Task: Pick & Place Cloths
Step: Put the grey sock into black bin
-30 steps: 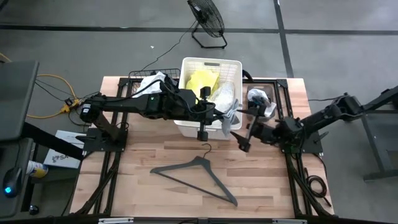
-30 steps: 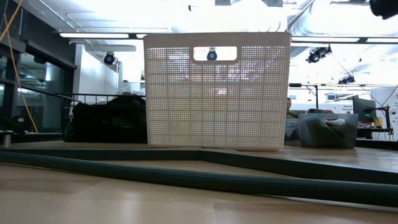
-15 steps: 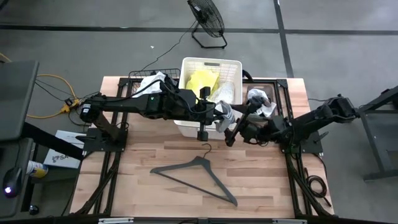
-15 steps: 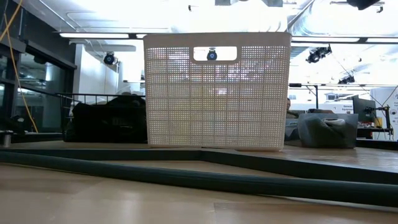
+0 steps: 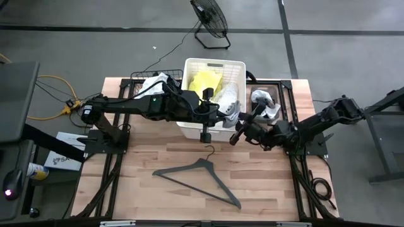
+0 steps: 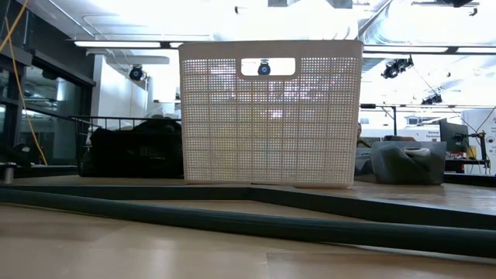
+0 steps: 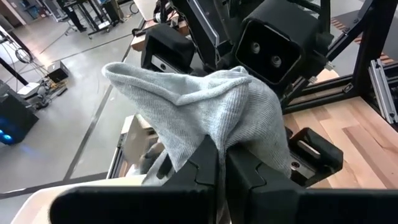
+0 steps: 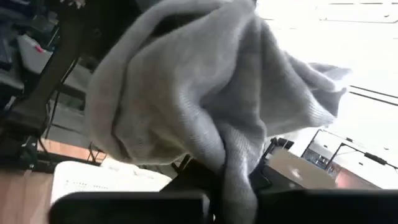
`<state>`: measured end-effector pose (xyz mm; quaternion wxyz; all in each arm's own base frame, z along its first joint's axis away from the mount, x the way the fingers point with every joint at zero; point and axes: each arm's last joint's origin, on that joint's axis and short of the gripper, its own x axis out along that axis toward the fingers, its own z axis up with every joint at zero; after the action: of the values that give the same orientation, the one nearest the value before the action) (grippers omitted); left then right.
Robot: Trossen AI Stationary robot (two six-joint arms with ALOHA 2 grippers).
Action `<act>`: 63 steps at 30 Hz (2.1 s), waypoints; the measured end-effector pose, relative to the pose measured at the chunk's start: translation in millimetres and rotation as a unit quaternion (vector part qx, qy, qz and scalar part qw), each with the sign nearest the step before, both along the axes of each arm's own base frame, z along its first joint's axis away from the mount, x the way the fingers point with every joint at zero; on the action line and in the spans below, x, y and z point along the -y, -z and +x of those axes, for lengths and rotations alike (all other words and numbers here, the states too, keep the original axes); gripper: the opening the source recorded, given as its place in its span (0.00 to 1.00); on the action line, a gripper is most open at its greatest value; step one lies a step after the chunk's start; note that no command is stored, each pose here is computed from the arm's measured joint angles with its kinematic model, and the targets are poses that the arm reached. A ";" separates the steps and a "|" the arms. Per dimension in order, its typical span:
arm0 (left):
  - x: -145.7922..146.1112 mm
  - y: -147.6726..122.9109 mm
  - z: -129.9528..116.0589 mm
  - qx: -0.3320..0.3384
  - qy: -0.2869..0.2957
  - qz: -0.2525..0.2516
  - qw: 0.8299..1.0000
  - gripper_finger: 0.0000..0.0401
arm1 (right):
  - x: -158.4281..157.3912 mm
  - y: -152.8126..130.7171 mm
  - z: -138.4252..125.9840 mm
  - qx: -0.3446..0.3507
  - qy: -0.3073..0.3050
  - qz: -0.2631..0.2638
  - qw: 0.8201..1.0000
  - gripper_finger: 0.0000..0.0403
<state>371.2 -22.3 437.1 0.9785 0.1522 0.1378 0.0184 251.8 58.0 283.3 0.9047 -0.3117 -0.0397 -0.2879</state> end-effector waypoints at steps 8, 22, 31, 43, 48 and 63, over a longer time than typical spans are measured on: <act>0.2 2.8 -0.8 -0.015 0.000 0.002 1.000 0.11 | -1.6 0.6 -1.1 0.007 0.004 0.025 1.000 0.02; -4.4 -25.4 -39.5 0.001 -0.033 0.004 0.999 0.79 | 8.8 -11.9 -17.6 0.019 0.129 0.082 0.988 0.01; -9.7 -41.2 -79.9 -0.006 -0.099 -0.070 0.993 0.84 | 34.3 -20.9 -42.3 -0.034 0.317 0.110 0.941 0.01; -9.0 -31.3 -95.0 -0.078 -0.101 -0.135 0.983 0.84 | 92.4 -20.2 -58.3 -0.036 0.485 0.122 0.865 0.01; -5.5 -28.6 -96.5 -0.092 -0.098 -0.153 0.979 0.84 | 114.7 -3.1 -63.1 -0.093 0.555 0.096 0.821 0.01; 11.2 -26.1 -99.6 -0.110 -0.075 -0.147 0.980 0.84 | 150.8 47.6 -94.1 -0.267 0.562 0.108 0.775 0.01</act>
<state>271.6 -33.5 463.2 0.9649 -0.0032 0.2570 0.0546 157.8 -92.8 235.7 0.5835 -0.2430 0.4173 -0.6530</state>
